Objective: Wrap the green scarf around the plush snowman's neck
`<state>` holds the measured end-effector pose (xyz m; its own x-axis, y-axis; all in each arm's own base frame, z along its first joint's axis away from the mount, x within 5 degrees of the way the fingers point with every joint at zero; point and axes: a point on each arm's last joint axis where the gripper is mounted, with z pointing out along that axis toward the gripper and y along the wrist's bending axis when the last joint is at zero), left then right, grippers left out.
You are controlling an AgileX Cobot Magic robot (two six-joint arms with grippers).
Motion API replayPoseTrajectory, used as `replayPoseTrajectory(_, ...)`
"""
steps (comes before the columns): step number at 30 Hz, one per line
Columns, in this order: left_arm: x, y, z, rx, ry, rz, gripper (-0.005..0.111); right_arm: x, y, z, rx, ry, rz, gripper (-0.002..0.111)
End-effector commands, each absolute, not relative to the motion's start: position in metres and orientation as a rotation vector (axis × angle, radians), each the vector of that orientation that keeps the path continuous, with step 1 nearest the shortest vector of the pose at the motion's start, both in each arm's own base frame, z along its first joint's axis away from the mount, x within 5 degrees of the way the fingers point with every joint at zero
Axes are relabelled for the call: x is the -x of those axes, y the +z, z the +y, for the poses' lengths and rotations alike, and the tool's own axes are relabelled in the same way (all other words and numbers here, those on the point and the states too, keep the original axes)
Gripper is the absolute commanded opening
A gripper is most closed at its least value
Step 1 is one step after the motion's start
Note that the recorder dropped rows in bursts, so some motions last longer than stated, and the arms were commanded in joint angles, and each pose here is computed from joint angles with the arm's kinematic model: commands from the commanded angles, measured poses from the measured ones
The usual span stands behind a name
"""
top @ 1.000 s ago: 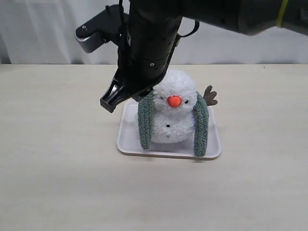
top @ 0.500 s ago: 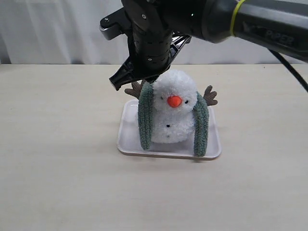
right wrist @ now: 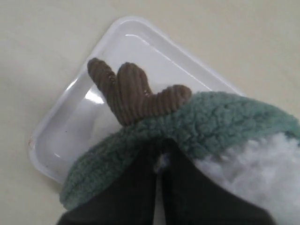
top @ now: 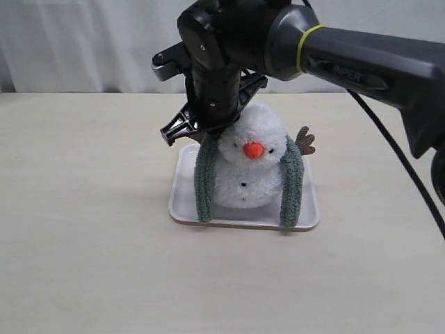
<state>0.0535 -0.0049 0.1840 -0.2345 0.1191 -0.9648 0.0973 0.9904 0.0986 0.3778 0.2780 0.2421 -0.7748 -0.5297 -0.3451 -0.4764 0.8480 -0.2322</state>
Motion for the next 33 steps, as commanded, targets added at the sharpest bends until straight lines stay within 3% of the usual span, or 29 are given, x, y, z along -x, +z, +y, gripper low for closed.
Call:
replayPoseTrajectory(1,-0.054,0.184,-0.005,-0.148,0.018,1.8,0.0,-0.377,0.229,0.282,0.818,-0.149,2.671,0.004)
replayPoseTrajectory(8,-0.054,0.184,-0.005,-0.148,0.018,1.8,0.0,-0.375,0.233,0.281,0.852,-0.157,2.663,0.004)
replayPoseTrajectory(14,-0.054,0.184,-0.005,-0.15,0.022,1.799,0.0,-0.369,0.273,0.276,0.852,-0.112,2.548,0.004)
replayPoseTrajectory(18,-0.054,0.184,-0.005,-0.15,0.022,1.799,0.0,-0.378,0.294,0.269,0.682,-0.174,2.419,0.004)
replayPoseTrajectory(26,-0.054,0.184,-0.005,-0.149,0.019,1.799,0.0,-0.399,0.24,0.263,0.645,-0.208,2.567,0.004)
replayPoseTrajectory(33,-0.054,0.184,-0.005,-0.149,0.019,1.799,0.0,-0.404,0.219,0.265,0.662,-0.229,2.597,0.004)
